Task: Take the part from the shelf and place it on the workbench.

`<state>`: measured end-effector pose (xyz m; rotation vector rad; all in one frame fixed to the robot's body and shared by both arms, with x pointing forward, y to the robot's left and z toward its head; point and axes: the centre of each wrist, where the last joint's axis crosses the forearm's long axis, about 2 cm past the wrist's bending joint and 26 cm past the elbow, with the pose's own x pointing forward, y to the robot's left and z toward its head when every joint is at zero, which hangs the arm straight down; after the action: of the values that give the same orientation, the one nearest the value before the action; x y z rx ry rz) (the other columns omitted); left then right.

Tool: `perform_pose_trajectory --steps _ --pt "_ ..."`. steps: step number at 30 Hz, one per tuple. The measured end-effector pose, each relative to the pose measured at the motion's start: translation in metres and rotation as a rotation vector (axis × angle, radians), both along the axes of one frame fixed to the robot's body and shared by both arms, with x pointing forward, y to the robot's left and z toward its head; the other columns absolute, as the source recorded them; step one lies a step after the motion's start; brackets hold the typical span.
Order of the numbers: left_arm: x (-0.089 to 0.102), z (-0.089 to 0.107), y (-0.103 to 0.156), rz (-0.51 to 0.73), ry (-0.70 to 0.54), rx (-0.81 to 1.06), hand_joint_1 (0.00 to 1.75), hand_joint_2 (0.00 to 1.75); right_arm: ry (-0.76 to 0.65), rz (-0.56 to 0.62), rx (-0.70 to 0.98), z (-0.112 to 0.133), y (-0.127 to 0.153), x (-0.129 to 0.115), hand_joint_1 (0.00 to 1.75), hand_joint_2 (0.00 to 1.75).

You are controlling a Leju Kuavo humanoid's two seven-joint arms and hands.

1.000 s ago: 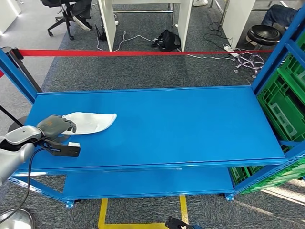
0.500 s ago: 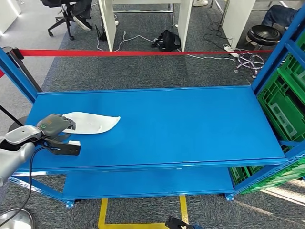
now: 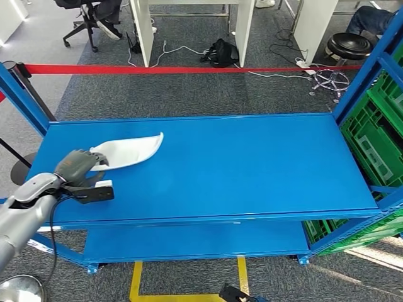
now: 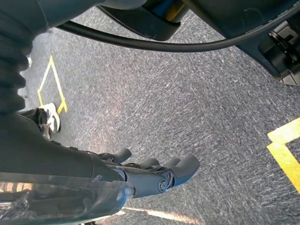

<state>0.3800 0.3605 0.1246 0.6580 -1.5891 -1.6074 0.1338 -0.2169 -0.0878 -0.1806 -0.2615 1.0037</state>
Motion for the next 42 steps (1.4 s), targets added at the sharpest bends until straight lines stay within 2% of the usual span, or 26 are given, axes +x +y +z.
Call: perform_pose_trajectory --steps 7,14,17,23,28,32,36,42 --pt "-0.017 0.022 -0.061 -0.064 -0.157 -0.443 1.69 1.75 -0.003 -0.02 -0.004 -0.002 0.0 -0.007 0.0 1.75" --pt "-0.026 0.035 -0.074 -0.074 -0.222 -0.557 1.69 1.75 -0.001 -0.025 -0.004 -0.003 0.0 -0.009 0.0 1.75" --pt "-0.033 0.038 -0.083 -0.122 -0.244 -0.691 1.69 1.75 0.0 -0.027 -0.004 -0.003 0.0 -0.01 0.0 1.75" --pt "-0.067 0.05 -0.128 -0.242 -0.256 -1.13 1.69 1.75 -0.006 -0.027 0.001 -0.004 -0.001 -0.013 0.0 1.75" --pt "-0.101 0.071 -0.157 -0.27 -0.294 -1.491 1.69 1.75 -0.009 -0.032 -0.006 -0.005 -0.001 -0.017 0.0 1.75" --pt "-0.122 0.085 -0.171 -0.276 -0.325 -1.662 1.69 1.75 -0.011 -0.04 -0.016 -0.005 -0.001 -0.019 0.0 1.75" --pt "-0.136 0.09 -0.184 -0.258 -0.311 -1.823 1.69 1.75 -0.011 -0.053 -0.022 -0.006 -0.001 -0.021 0.0 1.75" --pt "-0.144 0.088 -0.194 -0.211 -0.282 -1.947 1.69 1.75 -0.014 -0.087 -0.029 -0.006 -0.002 -0.023 0.0 1.75"
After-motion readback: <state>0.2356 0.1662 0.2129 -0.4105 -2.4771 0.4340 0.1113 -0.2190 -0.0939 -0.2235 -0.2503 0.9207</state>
